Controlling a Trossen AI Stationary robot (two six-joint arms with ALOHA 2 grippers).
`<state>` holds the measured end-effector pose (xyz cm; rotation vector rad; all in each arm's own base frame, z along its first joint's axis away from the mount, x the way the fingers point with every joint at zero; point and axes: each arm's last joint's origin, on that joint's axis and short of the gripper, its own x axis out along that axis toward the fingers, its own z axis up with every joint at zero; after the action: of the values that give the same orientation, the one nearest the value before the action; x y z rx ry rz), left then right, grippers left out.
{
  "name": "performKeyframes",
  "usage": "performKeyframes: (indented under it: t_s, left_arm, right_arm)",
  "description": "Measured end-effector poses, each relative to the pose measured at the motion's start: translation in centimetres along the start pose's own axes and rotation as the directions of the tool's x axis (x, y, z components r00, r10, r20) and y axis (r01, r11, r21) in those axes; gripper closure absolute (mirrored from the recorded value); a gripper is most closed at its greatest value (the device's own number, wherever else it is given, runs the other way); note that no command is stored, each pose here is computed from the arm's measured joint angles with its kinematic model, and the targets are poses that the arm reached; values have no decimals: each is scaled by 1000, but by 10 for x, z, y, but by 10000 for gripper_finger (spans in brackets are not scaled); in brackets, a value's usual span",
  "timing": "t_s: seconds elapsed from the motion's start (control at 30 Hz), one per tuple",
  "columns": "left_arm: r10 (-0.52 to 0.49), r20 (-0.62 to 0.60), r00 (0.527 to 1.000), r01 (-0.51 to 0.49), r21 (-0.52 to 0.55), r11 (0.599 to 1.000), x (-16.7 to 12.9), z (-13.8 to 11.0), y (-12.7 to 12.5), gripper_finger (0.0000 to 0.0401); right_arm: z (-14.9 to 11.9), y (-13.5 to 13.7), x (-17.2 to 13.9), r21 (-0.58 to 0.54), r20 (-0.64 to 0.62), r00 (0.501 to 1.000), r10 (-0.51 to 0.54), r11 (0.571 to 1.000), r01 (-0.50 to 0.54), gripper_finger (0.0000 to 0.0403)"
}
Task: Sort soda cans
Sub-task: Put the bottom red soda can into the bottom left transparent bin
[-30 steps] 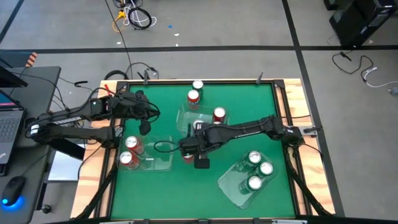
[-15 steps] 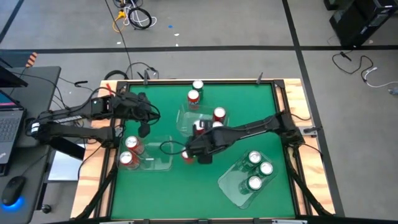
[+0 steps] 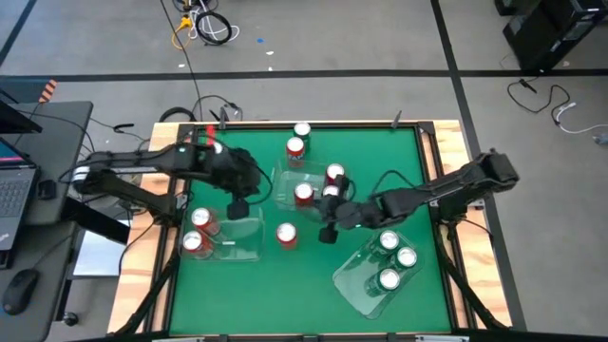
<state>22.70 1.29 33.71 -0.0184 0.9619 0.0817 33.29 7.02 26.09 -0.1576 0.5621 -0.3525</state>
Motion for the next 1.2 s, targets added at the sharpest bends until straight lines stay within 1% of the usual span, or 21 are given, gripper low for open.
performKeyframes:
  t_s: [0.1, 0.2, 0.27, 0.33, 0.4, 0.47, 0.6, 0.67, 0.77, 0.87, 0.93, 1.0, 1.2]
  left_arm:
    - [-21, -58, 998, 24, 37, 999, 7, 21, -11, 399]
    - [-40, -118, 992, 49, 74, 996, 13, 39, -25, 399]
    - [-45, -195, 980, 63, 88, 994, 18, 47, -34, 395]
    - [-43, -275, 960, 75, 107, 991, 25, 53, -43, 381]
    - [-35, -358, 933, 86, 126, 988, 32, 57, -53, 357]
    - [-28, -412, 911, 86, 122, 989, 42, 61, -63, 324]
    - [-12, -494, 869, 100, 152, 983, 63, 65, -82, 240]
    - [-3, -508, 861, 104, 171, 980, 73, 68, -90, 196]
    - [36, -514, 857, 83, 207, 975, 85, 71, -100, 136]
    - [52, -533, 845, 82, 226, 971, 92, 75, -105, 97]
    - [42, -535, 844, 99, 233, 967, 93, 78, -106, 84]
    - [25, -515, 857, 108, 227, 968, 95, 80, -107, 82]
    - [-78, -473, 878, 164, 144, 976, 103, 89, -96, 85]
  right_arm:
    - [-10, -4, -9, 48, 89, 996, 11, 999, -16, 402]
    - [-20, -7, -17, 62, 121, 993, 9, 998, -17, 402]
    - [-24, -8, -23, 62, 128, 992, -2, 998, -6, 402]
    - [-27, -8, -27, 54, 133, 991, -10, 999, 3, 402]
    - [-30, -8, -29, 39, 130, 991, -3, 999, -2, 402]
    - [-32, -6, -30, 30, 126, 992, 2, 1000, -6, 402]
    - [-34, -4, -31, 16, 125, 992, 9, 1000, -11, 402]
    - [-36, -3, -31, 10, 120, 993, 12, 1000, -13, 402]
    - [-36, -3, -31, 5, 122, 992, 14, 1000, -15, 402]
    - [-36, -3, -31, 3, 121, 993, 15, 1000, -16, 402]
    - [-36, -3, -31, 3, 121, 992, 16, 1000, -16, 402]
    - [-36, -3, -31, 3, 121, 993, 18, 1000, -18, 402]
    - [-36, 1, -33, 0, 122, 992, 30, 1000, -31, 402]
